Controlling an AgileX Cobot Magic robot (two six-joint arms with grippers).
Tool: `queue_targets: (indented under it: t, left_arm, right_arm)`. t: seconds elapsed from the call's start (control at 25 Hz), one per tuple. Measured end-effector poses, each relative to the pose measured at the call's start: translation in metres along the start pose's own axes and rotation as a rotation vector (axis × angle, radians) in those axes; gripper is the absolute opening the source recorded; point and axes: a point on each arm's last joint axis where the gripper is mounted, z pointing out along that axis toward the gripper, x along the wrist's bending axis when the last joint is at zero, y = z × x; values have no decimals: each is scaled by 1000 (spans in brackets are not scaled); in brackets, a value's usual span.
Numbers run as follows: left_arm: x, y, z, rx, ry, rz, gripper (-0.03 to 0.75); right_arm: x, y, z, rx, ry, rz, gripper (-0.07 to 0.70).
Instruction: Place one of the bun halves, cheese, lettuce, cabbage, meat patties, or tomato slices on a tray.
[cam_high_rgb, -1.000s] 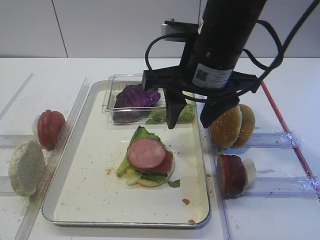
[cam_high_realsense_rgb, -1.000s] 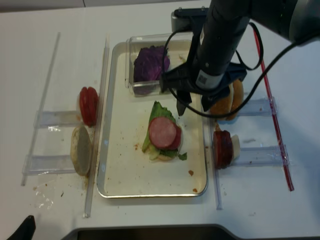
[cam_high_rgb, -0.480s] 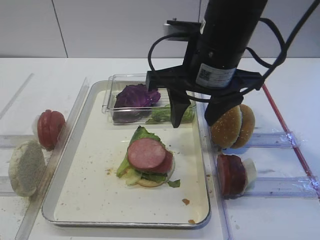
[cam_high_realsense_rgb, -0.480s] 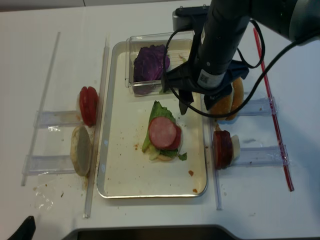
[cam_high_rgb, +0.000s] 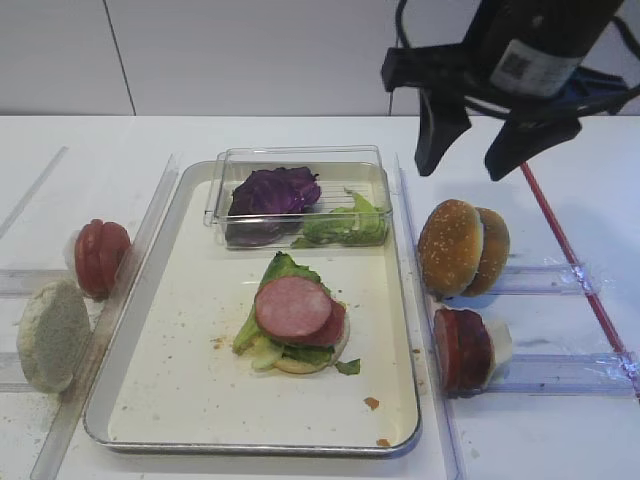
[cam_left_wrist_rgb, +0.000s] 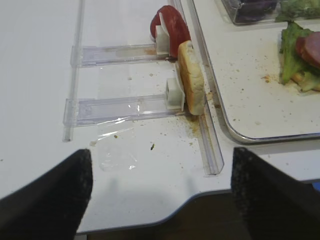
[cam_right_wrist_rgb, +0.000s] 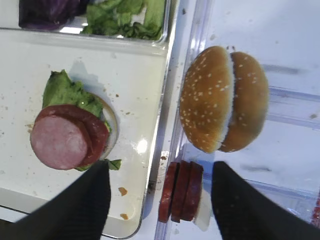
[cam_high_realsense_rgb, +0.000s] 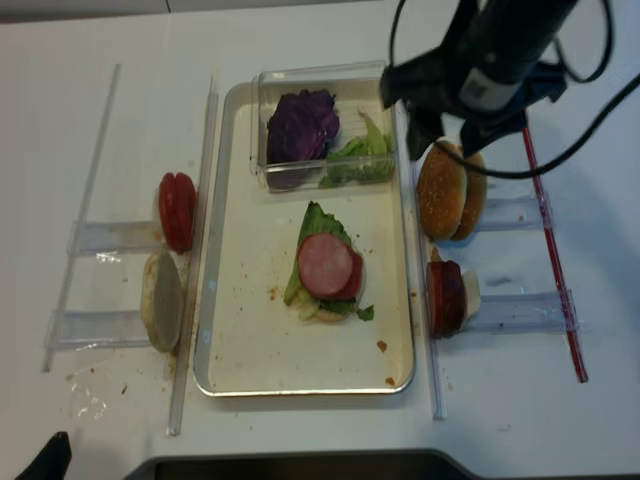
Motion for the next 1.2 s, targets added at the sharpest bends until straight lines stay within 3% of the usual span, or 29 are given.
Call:
queue_targets:
  t: [0.28, 0.68, 1.2]
  left_arm:
    - [0, 0, 0, 0, 0, 0, 537]
    - [0, 0, 0, 0, 0, 0, 536]
    - [0, 0, 0, 0, 0, 0, 536]
  right_arm:
    - [-40, -11, -26, -60, -30, 46, 456]
    - [-85, -42, -33, -51, -115, 112, 456]
    - [-106, -68, -34, -28, -183, 60, 455]
